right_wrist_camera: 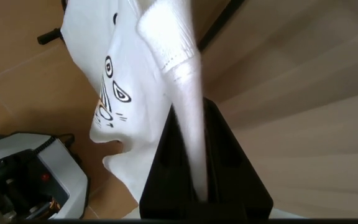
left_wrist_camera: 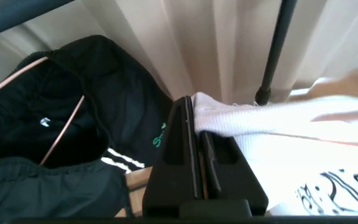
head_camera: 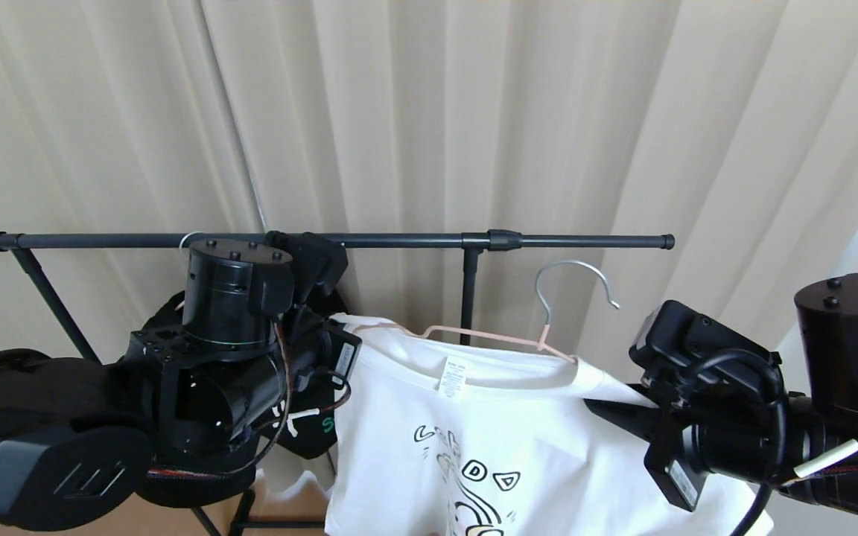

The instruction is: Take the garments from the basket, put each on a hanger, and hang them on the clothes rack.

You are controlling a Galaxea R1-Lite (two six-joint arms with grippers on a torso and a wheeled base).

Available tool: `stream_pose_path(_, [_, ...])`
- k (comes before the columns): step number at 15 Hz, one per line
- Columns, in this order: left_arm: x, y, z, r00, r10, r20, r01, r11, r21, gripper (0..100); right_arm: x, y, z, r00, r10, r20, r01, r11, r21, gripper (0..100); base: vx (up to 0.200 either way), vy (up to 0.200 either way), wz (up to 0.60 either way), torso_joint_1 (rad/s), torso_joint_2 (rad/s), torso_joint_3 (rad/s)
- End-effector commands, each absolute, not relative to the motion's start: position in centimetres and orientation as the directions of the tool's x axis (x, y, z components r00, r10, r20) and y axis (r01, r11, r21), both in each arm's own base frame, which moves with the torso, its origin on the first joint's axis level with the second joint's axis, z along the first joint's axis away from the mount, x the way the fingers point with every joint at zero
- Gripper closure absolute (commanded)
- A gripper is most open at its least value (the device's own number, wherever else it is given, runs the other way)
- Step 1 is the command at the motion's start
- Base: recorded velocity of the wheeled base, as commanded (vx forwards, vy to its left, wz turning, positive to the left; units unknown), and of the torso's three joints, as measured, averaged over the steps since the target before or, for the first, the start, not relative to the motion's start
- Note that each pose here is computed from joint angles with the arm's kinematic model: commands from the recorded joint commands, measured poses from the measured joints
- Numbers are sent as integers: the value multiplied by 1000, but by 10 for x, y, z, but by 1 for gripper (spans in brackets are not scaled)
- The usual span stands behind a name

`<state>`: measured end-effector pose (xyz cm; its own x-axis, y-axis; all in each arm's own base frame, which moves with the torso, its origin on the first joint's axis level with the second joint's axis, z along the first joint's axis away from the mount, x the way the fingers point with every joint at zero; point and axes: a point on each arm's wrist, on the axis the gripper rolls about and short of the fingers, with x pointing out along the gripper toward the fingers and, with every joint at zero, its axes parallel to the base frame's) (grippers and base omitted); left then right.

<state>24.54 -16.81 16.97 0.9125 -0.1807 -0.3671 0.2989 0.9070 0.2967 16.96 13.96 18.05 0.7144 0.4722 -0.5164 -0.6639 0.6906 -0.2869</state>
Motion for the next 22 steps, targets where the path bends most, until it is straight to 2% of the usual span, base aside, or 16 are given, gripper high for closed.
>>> stream_pose_path(1, [237, -171, 179, 919, -193, -344, 302, 905, 300, 100, 181, 149, 170, 711, 456, -534, -652, 713, -259, 100, 0, 0, 0, 0, 0, 0])
stream_pose_path(6, [228, -184, 184, 916, -231, -327, 333, 894, 301, 100, 188, 157, 162, 704, 444, -554, -646, 725, -239, 100, 0, 0, 0, 0, 0, 0])
stream_pose_path(9, [222, -191, 187, 908, -252, -336, 358, 883, 304, 100, 187, 164, 160, 704, 470, -532, -657, 716, -236, 100, 0, 0, 0, 0, 0, 0])
stream_pose_path(12, [219, -198, 192, 904, -280, -323, 378, 876, 299, 100, 192, 175, 155, 708, 473, -525, -630, 759, -165, 100, 0, 0, 0, 0, 0, 0])
stream_pose_path(16, [215, -203, 197, 902, -301, -310, 390, 875, 287, 100, 196, 180, 149, 749, 394, -533, -569, 794, -213, 100, 0, 0, 0, 0, 0, 0])
stream_pose_path(18, [221, -195, 200, 916, -242, -319, 340, 891, 301, 100, 194, 176, 148, 776, 332, -537, -529, 806, -267, 100, 0, 0, 0, 0, 0, 0])
stream_pose_path(19, [229, -187, 198, 933, -166, -318, 270, 909, 318, 100, 189, 170, 157, 790, 340, -510, -530, 797, -290, 100, 0, 0, 0, 0, 0, 0])
stream_pose_path(22, [236, -177, 194, 938, -112, -329, 225, 917, 328, 100, 179, 159, 179, 821, 369, -436, -521, 797, -306, 100, 0, 0, 0, 0, 0, 0])
